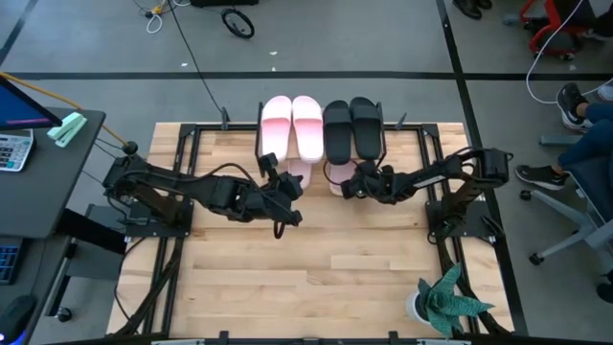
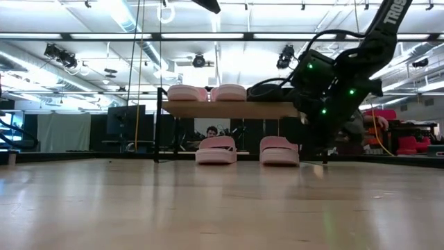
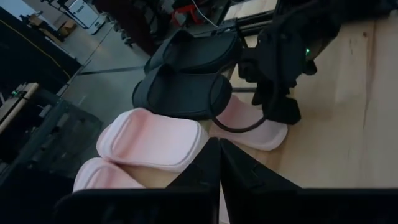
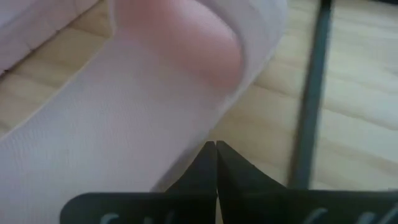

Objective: Pick and place slides into the shelf
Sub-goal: Adjust the pink slide under the shelf

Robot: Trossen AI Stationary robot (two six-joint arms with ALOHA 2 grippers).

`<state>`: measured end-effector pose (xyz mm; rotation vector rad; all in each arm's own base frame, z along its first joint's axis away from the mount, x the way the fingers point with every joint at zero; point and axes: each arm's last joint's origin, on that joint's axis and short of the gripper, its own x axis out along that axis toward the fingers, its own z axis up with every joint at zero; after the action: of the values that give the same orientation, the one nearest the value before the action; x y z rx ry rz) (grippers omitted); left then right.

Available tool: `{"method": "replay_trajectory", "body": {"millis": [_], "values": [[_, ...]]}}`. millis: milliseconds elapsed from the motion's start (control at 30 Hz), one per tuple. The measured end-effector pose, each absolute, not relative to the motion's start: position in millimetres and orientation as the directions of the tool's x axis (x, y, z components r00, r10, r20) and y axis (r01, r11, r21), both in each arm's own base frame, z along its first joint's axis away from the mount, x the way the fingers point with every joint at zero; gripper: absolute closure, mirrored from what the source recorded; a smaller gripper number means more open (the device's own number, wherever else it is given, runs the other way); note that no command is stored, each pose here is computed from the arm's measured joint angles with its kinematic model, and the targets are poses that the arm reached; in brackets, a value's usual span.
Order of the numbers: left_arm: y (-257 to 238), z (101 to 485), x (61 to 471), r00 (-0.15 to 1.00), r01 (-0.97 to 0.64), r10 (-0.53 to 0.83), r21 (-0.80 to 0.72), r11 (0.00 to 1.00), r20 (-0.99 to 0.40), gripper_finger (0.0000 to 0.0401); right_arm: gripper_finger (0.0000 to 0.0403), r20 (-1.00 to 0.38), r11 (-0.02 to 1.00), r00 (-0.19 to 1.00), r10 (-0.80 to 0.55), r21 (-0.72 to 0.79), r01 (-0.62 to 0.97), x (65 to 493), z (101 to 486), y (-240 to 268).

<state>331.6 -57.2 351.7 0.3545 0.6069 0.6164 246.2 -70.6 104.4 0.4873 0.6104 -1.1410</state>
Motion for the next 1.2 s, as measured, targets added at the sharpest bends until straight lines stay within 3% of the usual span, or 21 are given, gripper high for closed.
{"method": "replay_trajectory", "body": {"millis": [367,667,933,1200], "values": [[-56.8,350.0,330.2,0.64,-0.426,0.636,0.49,0.761,-0.431,0.0397,0.0403,-0.661,0.393,0.332,-0.673,0.061,0.917,271.4,105.2,-81.2],[-57.3,347.3,327.7,0.624,-0.427,0.638,0.487,0.762,-0.45,0.0382,0.0403,-0.651,0.427,0.305,-0.695,-0.032,0.904,301.1,85.2,-72.1],[-55.7,341.2,321.1,0.575,-0.455,0.652,0.47,0.757,-0.494,0.0394,0.0403,-0.647,0.495,0.38,-0.661,0.005,0.869,314.1,98.4,-65.7],[-54.7,335.3,313.0,0.518,-0.508,0.666,0.433,0.745,-0.537,0.0391,0.0403,-0.672,0.496,0.31,-0.673,-0.099,0.863,307.2,93.6,-51.5]]}}
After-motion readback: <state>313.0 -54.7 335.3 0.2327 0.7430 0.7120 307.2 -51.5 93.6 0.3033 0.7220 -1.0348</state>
